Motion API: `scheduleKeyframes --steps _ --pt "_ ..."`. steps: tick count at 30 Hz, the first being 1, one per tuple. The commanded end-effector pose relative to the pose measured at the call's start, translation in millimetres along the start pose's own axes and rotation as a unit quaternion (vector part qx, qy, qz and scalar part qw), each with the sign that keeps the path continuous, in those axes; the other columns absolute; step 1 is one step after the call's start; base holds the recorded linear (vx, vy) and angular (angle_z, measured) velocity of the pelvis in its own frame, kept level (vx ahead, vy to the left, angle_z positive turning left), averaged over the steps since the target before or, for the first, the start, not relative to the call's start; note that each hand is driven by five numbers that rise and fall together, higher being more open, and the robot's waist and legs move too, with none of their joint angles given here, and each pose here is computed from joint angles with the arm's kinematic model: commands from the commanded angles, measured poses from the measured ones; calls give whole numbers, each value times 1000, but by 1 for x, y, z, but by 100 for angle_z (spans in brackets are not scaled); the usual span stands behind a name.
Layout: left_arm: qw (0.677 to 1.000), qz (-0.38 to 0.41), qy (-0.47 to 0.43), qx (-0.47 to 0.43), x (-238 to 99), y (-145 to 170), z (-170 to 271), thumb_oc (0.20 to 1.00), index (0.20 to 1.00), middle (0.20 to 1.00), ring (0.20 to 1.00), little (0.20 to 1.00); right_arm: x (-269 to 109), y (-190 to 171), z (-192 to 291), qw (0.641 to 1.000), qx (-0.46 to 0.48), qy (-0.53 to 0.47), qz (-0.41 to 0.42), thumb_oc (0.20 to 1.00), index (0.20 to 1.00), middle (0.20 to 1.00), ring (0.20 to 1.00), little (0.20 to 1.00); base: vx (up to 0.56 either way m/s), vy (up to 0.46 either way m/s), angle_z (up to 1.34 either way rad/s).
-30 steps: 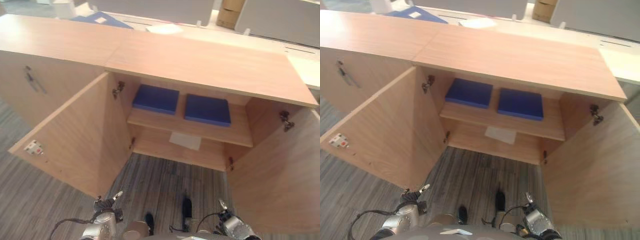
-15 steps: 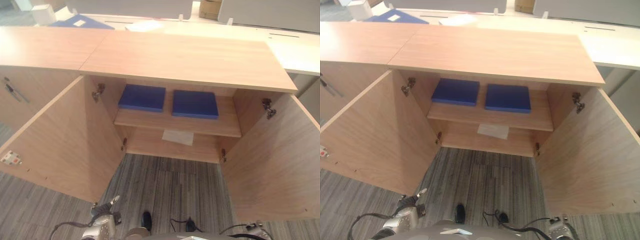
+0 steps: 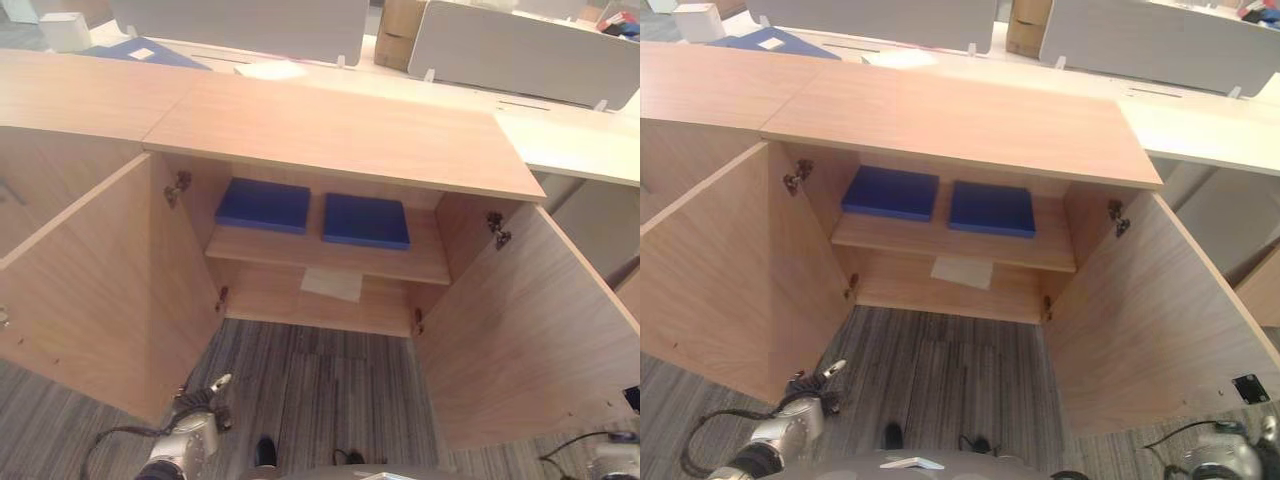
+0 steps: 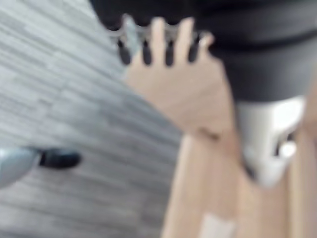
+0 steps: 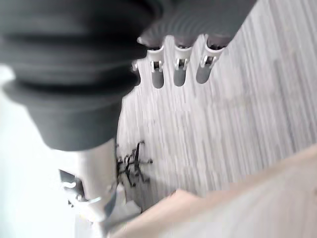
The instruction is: Put the empty folder in the office cabinet
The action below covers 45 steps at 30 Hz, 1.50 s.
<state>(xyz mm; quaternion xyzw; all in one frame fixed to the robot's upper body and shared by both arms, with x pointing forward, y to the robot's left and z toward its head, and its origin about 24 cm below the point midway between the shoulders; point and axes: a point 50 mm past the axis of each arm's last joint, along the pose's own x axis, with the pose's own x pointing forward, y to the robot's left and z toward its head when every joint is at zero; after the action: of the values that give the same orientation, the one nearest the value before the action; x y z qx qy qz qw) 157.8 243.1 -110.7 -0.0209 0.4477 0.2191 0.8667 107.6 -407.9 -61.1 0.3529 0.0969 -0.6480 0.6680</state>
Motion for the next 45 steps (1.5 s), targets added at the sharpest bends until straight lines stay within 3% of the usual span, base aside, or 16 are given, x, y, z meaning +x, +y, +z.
scheduleKeyframes --steps 1,2,4,5,7,10,11,12,14,15,19,23,28,38,40,45 --pt "999 -9 -31 25 2 2 17 1000 1000 1000 1000 1000 -14 72 10 972 75 -1 225 1000 1000 1000 1000 1000 0 0 0" --pt "999 -9 -31 25 2 2 17 1000 1000 1000 1000 1000 -14 72 10 972 75 -1 225 1000 1000 1000 1000 1000 12 -4 -4" --pt "999 -11 -23 31 3 9 10 1000 1000 1000 1000 1000 -42 132 13 901 135 33 410 1000 1000 1000 1000 1000 34 -1 -9" --pt "999 -11 -23 31 3 9 10 1000 1000 1000 1000 1000 -42 132 13 901 135 33 410 1000 1000 1000 1000 1000 39 5 -19" --pt "999 -20 -21 38 4 1 1 1000 1000 1000 1000 1000 -76 176 -6 830 149 105 527 1000 1000 1000 1000 1000 25 10 -19" --pt "999 -25 -21 39 4 -2 -3 1000 1000 1000 1000 1000 -96 191 -20 791 145 146 575 1000 1000 1000 1000 1000 8 10 -23" --pt "999 -30 -20 40 3 -6 -8 1000 1000 1000 1000 1000 -130 200 -51 729 142 238 626 1000 1000 1000 1000 1000 6 9 -22" --pt "999 -32 -19 40 3 -7 -9 1000 1000 1000 1000 1000 -138 199 -60 714 143 268 631 1000 1000 1000 1000 1000 7 12 -24" --pt "998 -34 -19 40 2 -8 -12 1000 1000 1000 1000 1000 -159 195 -82 676 147 340 637 1000 1000 1000 1000 1000 3 8 -9" --pt "998 -38 -19 38 1 -12 -14 1000 1000 1000 1000 1000 -187 182 -109 624 144 424 640 1000 1000 1000 1000 1000 -1 7 -31" --pt "999 -36 -19 27 -2 -19 -15 1000 1000 1000 1000 1000 -252 123 -167 513 84 592 616 1000 1000 1000 1000 1000 -4 2 -15" --pt "999 -31 -19 13 -4 -25 -13 1000 1000 1000 1000 1000 -288 61 -197 449 20 688 570 1000 1000 1000 1000 1000 -10 14 65" --pt "999 -26 -20 -1 -4 -27 -10 1000 1000 1000 1000 1000 -287 26 -212 468 -6 721 512 1000 1000 1000 1000 1000 -16 34 26" --pt "999 1 -22 -43 -4 -31 -4 1000 1000 1000 1000 1000 -231 -18 -228 614 -66 682 393 1000 1000 1000 1000 1000 -1 9 -5" --pt "994 57 -20 -86 -1 -16 -3 1000 1000 1000 1000 1000 -184 -25 -223 708 -86 614 337 1000 1000 1000 1000 1000 0 0 0" --pt "987 117 -7 -111 3 13 -11 1000 1000 1000 1000 1000 -141 -32 -205 777 -83 556 282 1000 1000 1000 1000 1000 12 -16 6"
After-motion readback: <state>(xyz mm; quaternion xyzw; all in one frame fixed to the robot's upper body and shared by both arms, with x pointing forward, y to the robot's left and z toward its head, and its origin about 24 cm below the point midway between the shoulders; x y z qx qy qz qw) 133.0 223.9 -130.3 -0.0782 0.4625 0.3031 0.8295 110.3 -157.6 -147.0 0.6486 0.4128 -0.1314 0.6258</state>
